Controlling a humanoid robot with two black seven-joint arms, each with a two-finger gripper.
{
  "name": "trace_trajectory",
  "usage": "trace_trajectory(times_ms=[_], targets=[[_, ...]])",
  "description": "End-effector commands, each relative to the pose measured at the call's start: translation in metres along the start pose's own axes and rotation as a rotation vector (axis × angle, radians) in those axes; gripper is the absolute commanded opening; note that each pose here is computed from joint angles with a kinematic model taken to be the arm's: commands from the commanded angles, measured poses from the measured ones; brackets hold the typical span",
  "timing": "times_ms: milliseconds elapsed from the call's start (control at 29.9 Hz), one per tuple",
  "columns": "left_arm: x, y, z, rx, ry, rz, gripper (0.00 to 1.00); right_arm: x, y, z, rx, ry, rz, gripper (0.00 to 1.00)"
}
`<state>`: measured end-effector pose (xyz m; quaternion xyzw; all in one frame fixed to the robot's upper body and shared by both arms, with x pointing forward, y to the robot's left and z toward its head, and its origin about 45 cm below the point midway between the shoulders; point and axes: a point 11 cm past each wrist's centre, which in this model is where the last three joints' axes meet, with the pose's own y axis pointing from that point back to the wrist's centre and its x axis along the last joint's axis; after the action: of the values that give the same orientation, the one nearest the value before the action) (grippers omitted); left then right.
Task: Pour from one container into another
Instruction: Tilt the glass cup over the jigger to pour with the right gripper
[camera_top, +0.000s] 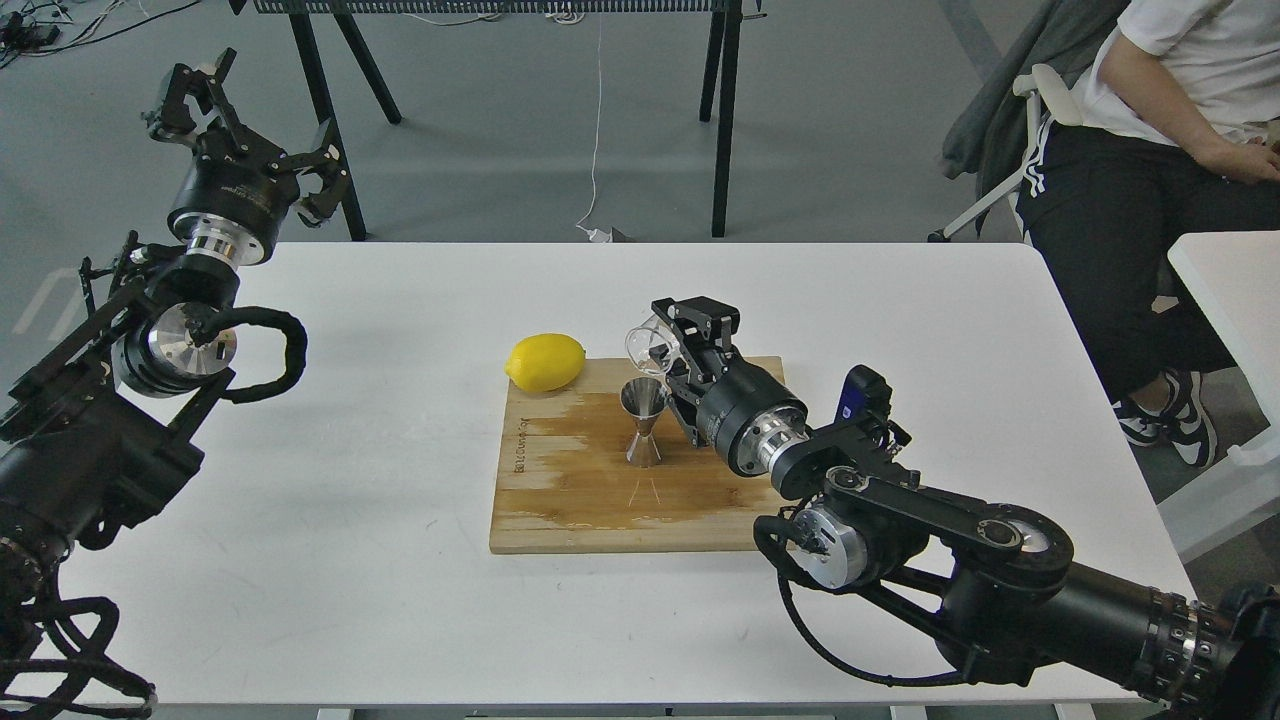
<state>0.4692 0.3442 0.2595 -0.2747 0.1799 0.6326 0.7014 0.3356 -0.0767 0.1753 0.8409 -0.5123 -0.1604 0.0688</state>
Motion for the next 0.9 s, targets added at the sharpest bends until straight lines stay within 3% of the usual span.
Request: trace_trajectory(times_ms=[0,869], targets=[[0.001,0.001,-0.001,0.002,0.001,0.002,1.0,-0.002,-0.001,0.003,-0.007,0.023,-0.008,0.22],[0.001,0.001,-0.001,0.002,0.001,0.001,1.0,0.011,-0.003,-0.002,0.023,0.171,-0.004,0.22]])
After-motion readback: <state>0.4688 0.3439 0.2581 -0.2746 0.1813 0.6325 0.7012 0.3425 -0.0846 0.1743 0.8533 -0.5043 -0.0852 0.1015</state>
